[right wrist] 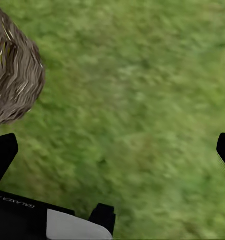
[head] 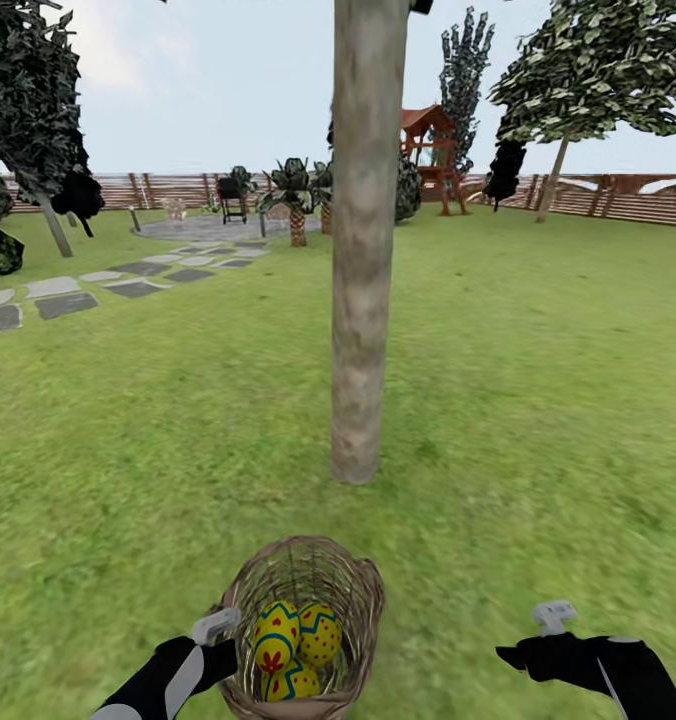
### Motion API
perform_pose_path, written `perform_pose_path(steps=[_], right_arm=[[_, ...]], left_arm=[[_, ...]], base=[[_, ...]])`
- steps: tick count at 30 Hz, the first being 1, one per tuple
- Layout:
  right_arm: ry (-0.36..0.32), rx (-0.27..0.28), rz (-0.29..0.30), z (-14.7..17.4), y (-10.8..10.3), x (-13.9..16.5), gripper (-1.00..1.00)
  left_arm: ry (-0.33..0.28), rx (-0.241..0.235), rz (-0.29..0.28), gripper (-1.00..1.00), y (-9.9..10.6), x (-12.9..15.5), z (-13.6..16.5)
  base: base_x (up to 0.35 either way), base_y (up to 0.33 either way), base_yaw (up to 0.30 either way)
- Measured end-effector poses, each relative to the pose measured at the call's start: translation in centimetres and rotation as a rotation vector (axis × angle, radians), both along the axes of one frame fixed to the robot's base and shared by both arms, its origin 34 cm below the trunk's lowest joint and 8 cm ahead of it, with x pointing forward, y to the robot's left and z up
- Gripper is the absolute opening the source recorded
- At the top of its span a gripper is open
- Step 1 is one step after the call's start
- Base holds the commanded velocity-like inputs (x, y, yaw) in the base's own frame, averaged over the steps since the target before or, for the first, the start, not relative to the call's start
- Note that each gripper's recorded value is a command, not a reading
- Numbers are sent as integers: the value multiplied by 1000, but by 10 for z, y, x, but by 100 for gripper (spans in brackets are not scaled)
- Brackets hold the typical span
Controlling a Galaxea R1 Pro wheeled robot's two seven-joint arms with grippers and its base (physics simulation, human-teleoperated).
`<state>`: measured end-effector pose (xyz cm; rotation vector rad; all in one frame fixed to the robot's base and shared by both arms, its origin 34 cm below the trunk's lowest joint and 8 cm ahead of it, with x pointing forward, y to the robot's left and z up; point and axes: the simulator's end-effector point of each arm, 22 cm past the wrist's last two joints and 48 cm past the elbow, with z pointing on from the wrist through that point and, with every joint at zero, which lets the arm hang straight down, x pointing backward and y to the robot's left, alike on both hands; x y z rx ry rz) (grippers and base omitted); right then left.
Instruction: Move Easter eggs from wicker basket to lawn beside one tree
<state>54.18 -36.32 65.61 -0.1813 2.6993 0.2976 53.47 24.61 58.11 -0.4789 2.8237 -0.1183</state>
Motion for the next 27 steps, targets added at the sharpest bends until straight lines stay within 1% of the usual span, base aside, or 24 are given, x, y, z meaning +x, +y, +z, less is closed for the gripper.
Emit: perform_pose_path(steps=[1, 4, 10, 22, 25, 27], right_arm=[[-1, 0, 1, 0, 0, 0, 100], [-38, -3, 18, 2, 1, 6, 100], [-33, -1, 17, -1, 1, 5, 100], [-27, -7, 27, -3, 3, 3, 100], [32, 6, 23, -21, 7, -18, 100], [42, 8, 23, -24, 7, -21, 100]], left_arm=[[1, 0, 0, -100, 0, 0, -1], [5, 0, 0, -100, 0, -2, -2], [13, 0, 0, -100, 0, -4, -5], [16, 0, 0, -100, 0, -5, -6], [16, 0, 0, -100, 0, -5, -6], [15, 0, 0, -100, 0, -5, -6]], base=[[322, 0, 215], [322, 0, 215], [322, 0, 215], [322, 0, 14], [322, 0, 0], [322, 0, 0]])
